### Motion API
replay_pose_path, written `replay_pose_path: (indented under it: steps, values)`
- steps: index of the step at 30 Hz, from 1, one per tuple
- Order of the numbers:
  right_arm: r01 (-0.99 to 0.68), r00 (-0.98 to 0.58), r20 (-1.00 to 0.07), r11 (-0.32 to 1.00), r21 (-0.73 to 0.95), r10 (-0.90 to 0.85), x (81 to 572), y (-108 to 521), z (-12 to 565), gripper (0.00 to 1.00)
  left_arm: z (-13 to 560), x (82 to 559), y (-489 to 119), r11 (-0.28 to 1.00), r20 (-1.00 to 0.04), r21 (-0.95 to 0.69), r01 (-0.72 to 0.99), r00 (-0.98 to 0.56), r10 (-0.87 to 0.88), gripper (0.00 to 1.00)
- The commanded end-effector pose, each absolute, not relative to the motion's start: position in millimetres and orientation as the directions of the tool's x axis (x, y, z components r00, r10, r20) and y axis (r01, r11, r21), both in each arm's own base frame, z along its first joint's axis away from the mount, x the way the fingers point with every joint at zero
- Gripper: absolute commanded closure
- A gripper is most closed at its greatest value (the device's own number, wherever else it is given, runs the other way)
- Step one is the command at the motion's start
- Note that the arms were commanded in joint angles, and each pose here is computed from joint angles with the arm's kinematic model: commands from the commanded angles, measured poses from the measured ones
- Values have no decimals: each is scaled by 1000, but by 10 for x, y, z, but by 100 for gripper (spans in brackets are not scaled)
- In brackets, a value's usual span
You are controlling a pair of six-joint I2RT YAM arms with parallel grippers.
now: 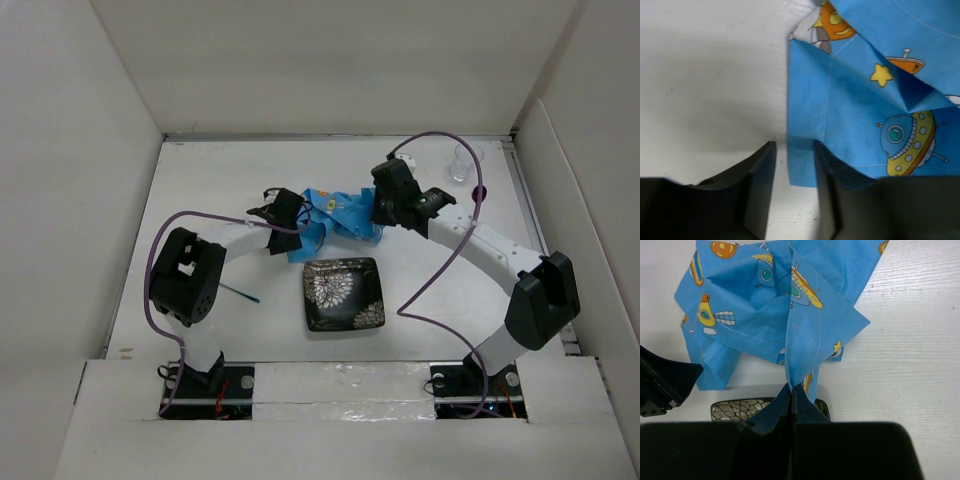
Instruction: Set the dinner table for one person
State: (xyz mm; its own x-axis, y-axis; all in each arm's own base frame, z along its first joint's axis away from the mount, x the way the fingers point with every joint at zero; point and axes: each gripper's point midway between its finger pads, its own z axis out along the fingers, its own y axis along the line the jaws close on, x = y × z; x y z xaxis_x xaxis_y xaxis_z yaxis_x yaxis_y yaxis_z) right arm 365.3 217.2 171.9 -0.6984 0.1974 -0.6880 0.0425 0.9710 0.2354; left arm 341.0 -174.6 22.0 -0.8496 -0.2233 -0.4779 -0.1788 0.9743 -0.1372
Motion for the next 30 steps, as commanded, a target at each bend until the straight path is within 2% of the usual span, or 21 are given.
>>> replay_pose_path:
  steps: [1,6,9,13,20,23,26,28,30]
  values:
    - [19,-631,-735,952,306,248,3742,2214,2055,100,-94,3099,-1704,993,-384,-19,-120,-916,-118,71]
    - [12,-595,-756,944,329,272,3811,2113,2265,100,-159,2968,-1684,994,-360,21,-105,-929,-90,85]
    - [3,-584,-761,939,344,281,3810,2087,2351,100,-148,2955,-1638,994,-365,38,-105,-927,-84,100]
    - [-7,-573,-765,932,363,294,3807,2027,2416,100,76,3080,-1674,994,-407,29,-107,-909,-86,100]
    - [-29,-523,-784,913,408,333,3840,1869,2794,100,1179,3628,-1659,983,-611,-119,-139,-770,-183,100]
    - [-35,-481,-802,907,421,353,3839,1769,3005,100,1469,3708,-1634,979,-647,-141,-149,-734,-205,100]
    - [-59,-440,-813,891,450,382,3844,1706,3275,100,1976,3924,-1506,959,-700,-239,-155,-657,-280,100]
    - [-83,-439,-807,877,474,395,3853,1735,3363,100,2343,4079,-1477,945,-734,-300,-129,-602,-315,100]
    - [-93,-438,-808,874,477,394,3880,1764,3422,100,2505,4170,-1558,944,-733,-321,-82,-610,-302,100]
